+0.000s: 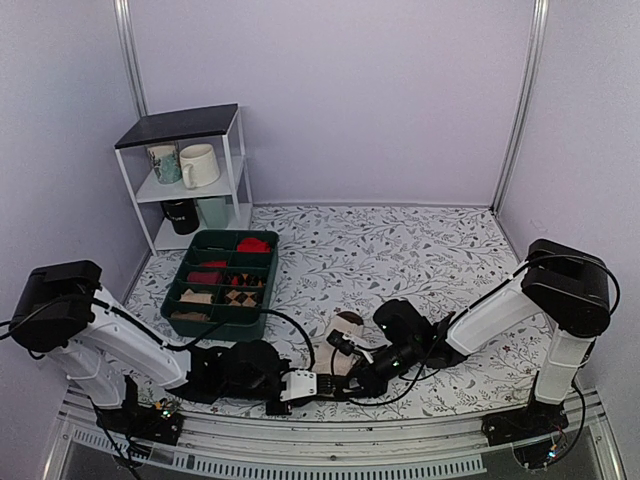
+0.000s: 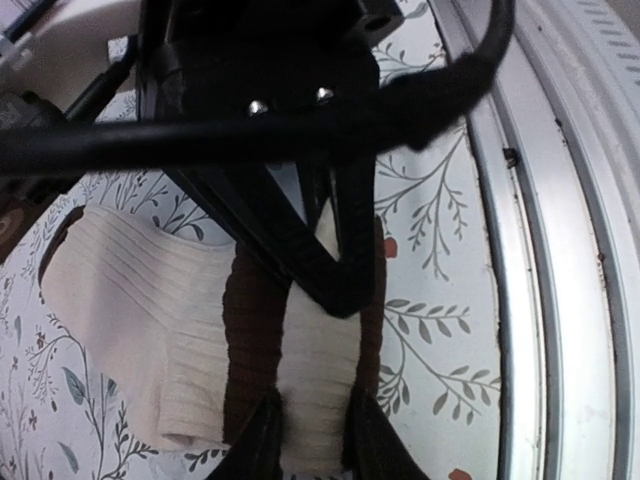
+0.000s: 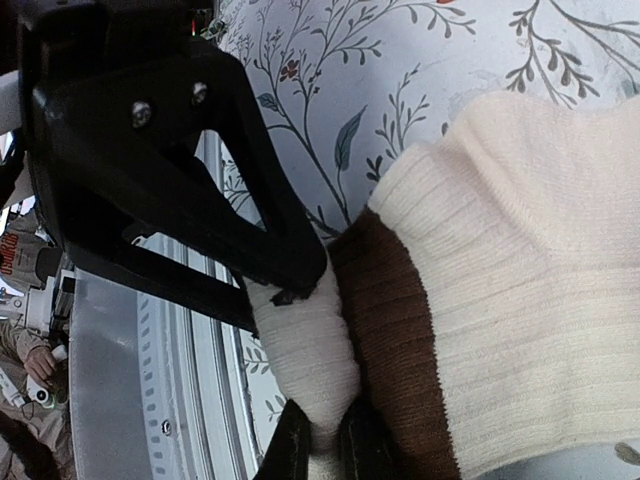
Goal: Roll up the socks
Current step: Roll the sock at the center of the board.
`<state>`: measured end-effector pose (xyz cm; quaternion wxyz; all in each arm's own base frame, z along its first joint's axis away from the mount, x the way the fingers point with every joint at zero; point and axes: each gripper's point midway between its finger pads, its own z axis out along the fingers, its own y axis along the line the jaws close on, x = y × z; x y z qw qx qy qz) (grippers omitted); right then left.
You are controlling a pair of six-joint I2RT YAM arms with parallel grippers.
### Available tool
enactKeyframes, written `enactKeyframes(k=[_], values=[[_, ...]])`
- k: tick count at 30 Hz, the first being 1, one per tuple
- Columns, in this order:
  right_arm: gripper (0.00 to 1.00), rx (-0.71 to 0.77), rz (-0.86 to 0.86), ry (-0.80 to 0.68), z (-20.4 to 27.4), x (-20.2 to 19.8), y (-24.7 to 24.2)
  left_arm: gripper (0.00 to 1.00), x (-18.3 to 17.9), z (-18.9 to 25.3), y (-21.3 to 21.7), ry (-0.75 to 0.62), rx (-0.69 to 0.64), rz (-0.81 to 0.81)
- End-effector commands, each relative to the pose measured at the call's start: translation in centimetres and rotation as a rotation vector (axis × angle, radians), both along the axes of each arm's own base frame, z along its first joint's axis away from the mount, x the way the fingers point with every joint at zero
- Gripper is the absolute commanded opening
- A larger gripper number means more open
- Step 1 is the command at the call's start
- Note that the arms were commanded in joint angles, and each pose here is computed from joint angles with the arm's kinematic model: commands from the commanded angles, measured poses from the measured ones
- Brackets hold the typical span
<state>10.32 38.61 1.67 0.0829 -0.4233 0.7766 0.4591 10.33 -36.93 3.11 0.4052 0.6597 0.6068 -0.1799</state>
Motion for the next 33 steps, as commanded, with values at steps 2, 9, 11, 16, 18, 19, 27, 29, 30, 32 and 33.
enactKeyframes(k=[2, 9, 11, 16, 18, 19, 27, 29, 30, 32, 33], values=[[0.00, -0.332, -0.017, 0.138, -6.9, -2.9, -6.0, 0.16, -0.5, -0.6, -0.8, 0.017, -0.003, -0.012], [0.12, -0.333, -0.055, 0.089, -6.1, -1.6, -5.6, 0.00, -1.2, -1.1, -0.3, 0.101, 0.018, 0.007], [0.18, -0.302, -0.067, 0.042, -4.9, -0.9, -5.1, 0.00, -1.3, -1.5, 0.1, 0.138, 0.026, 0.041], [0.32, -0.126, -0.162, -0.203, 0.4, 2.3, -4.2, 0.00, -1.3, -2.5, 1.2, 0.272, 0.055, 0.145], [0.37, -0.052, -0.196, -0.326, 2.0, 2.6, -5.0, 0.00, -1.3, -3.1, 1.6, 0.333, 0.065, 0.189], [0.41, -0.011, -0.211, -0.396, 3.0, 2.8, -5.0, 0.00, -1.3, -3.5, 1.7, 0.364, 0.073, 0.205], [0.47, 0.114, -0.074, -0.808, 5.3, 0.7, -4.0, 0.00, -1.4, -5.8, 2.8, 0.541, 0.123, 0.286], [0.47, 0.107, -0.059, -0.874, 5.4, 0.7, -3.6, 0.00, -1.5, -6.0, 2.9, 0.566, 0.127, 0.284], [0.47, 0.108, -0.047, -0.905, 5.4, 0.8, -3.5, 0.00, -1.6, -6.0, 3.1, 0.574, 0.128, 0.285], [0.47, 0.109, -0.033, -0.942, 5.3, 1.0, -3.2, 0.00, -1.6, -6.0, 3.3, 0.589, 0.132, 0.283], [0.47, 0.104, -0.016, -0.948, 4.9, 0.9, -3.1, 0.00, -1.7, -6.1, 3.4, 0.594, 0.135, 0.283]])
